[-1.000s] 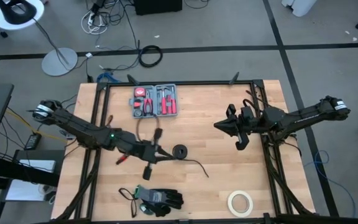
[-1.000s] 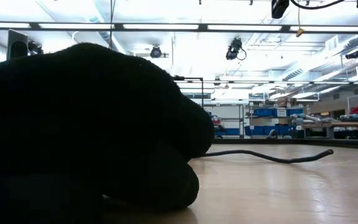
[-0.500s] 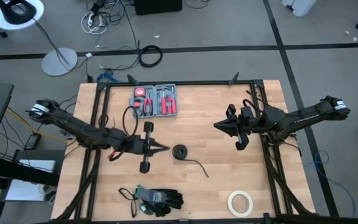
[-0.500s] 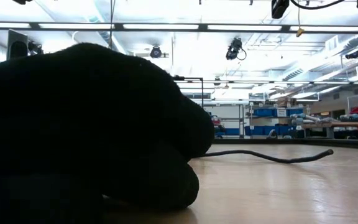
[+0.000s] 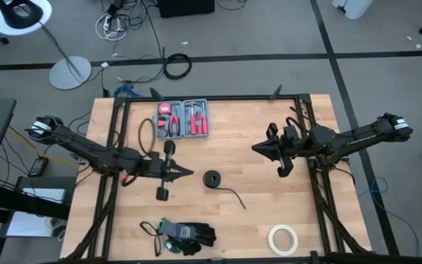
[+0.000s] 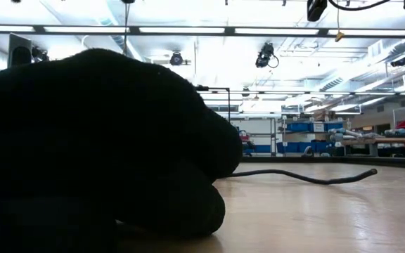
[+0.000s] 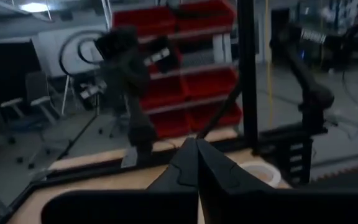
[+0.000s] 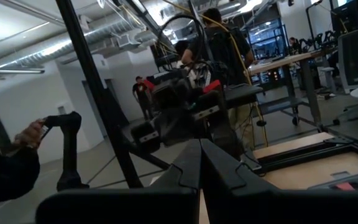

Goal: Coil cords
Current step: Return to Home Position

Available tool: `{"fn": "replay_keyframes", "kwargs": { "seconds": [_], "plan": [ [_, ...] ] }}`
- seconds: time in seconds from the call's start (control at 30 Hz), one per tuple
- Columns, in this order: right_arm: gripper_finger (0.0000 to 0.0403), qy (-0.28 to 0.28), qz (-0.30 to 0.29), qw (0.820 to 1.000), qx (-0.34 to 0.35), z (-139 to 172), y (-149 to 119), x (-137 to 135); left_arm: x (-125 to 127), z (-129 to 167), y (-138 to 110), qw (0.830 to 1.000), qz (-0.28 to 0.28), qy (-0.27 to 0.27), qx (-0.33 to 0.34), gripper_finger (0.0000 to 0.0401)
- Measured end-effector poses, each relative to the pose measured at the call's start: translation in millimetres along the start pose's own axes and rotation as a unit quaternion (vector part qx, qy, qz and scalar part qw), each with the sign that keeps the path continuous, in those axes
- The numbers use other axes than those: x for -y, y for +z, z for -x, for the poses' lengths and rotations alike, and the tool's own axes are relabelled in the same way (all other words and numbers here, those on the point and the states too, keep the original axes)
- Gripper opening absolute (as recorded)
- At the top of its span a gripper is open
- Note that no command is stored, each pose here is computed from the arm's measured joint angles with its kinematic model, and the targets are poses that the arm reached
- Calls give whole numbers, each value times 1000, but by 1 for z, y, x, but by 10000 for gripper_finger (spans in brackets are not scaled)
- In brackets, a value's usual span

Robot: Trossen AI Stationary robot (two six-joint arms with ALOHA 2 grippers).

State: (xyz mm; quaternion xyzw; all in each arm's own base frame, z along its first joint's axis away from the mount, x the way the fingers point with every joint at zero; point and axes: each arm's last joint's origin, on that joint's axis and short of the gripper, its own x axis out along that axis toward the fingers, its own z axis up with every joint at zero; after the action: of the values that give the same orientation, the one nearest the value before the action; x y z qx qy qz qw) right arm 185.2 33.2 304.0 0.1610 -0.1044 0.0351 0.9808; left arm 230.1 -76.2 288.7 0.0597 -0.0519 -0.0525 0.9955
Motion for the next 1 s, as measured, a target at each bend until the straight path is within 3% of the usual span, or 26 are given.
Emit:
{"fn": "replay_keyframes", "kwargs": {
  "seconds": [0.23,0.43,0.6,0.8,1.0],
  "plan": [
    [8,0,0,1000,2,0,0,0,-5,48,-29,996,54,-23,68,0],
    [7,0,0,1000,2,0,0,0,-7,96,-63,979,114,-100,134,0],
    [7,1,0,1000,2,0,0,0,-8,116,-77,970,115,-142,162,0],
    [8,1,0,1000,2,0,0,0,-10,126,-73,970,117,-142,158,0],
    [8,1,0,1000,2,0,0,0,-11,135,-86,980,107,-146,81,0]
  ]
}}
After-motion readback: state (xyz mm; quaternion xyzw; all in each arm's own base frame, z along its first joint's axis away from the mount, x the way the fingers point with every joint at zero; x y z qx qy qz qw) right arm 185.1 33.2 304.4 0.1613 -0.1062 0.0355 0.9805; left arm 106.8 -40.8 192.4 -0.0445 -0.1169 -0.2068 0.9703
